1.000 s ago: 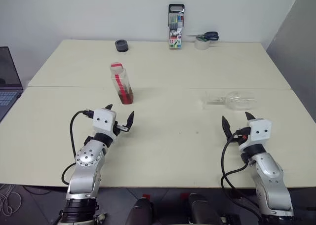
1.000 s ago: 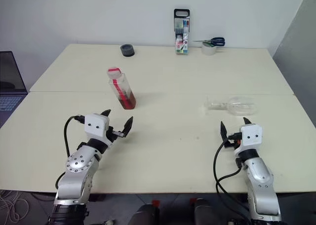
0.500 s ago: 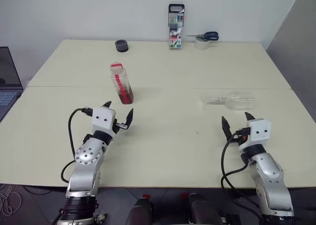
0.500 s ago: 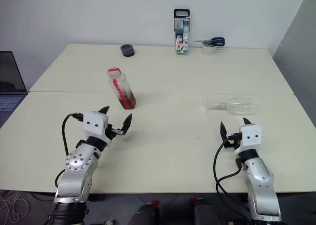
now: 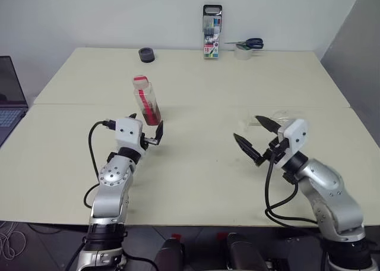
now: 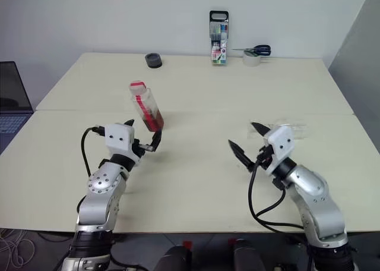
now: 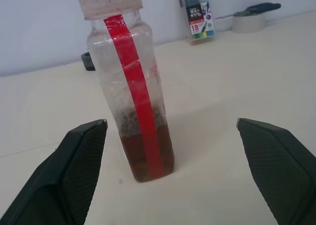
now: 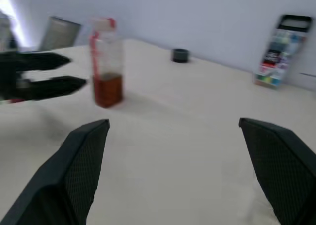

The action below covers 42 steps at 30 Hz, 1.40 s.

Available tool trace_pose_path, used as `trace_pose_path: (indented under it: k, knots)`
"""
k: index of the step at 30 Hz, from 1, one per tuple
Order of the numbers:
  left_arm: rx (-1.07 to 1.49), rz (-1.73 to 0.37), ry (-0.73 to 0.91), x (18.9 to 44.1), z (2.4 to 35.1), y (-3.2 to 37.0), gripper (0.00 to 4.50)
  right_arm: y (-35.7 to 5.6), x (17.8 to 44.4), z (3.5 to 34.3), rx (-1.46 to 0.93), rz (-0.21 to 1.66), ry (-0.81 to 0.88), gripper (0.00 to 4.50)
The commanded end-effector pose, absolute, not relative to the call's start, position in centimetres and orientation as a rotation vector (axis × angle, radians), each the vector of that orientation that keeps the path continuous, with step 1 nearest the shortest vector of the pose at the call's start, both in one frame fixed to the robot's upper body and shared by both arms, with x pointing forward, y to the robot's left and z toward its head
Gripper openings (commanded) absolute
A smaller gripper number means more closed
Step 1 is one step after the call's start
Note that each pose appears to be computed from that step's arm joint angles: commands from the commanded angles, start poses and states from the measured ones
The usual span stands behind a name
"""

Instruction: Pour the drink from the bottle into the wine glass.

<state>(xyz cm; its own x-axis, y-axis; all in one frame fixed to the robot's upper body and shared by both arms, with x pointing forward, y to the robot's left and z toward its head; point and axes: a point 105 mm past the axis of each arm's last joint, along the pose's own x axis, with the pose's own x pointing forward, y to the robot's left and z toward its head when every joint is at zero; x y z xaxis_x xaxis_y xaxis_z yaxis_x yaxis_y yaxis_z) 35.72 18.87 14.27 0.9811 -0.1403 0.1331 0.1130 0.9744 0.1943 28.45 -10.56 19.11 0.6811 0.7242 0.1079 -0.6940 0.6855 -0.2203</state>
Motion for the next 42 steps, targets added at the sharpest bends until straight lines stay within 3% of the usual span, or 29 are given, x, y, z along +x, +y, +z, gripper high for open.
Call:
trace_pose_path:
  k: [1, 13, 24, 42]
  knots:
    - [0.185, -0.075, -0.163, 36.4, 15.5, 19.3, 4.49, -9.5, 27.5, 19.5, -0.174, 0.903, -0.151, 4.50]
    - [0.179, -0.033, -0.185, 38.8, 17.3, 19.4, 4.49, -8.3, 27.7, 18.8, -0.188, 0.926, -0.127, 4.50]
    - [0.177, -0.022, -0.200, 41.1, 18.9, 19.3, 4.49, -7.0, 27.8, 21.1, -0.211, 1.020, -0.159, 4.50]
    - [0.165, -0.003, -0.194, 43.5, 20.7, 19.2, 4.49, -6.9, 28.3, 22.5, -0.219, 1.019, -0.171, 4.50]
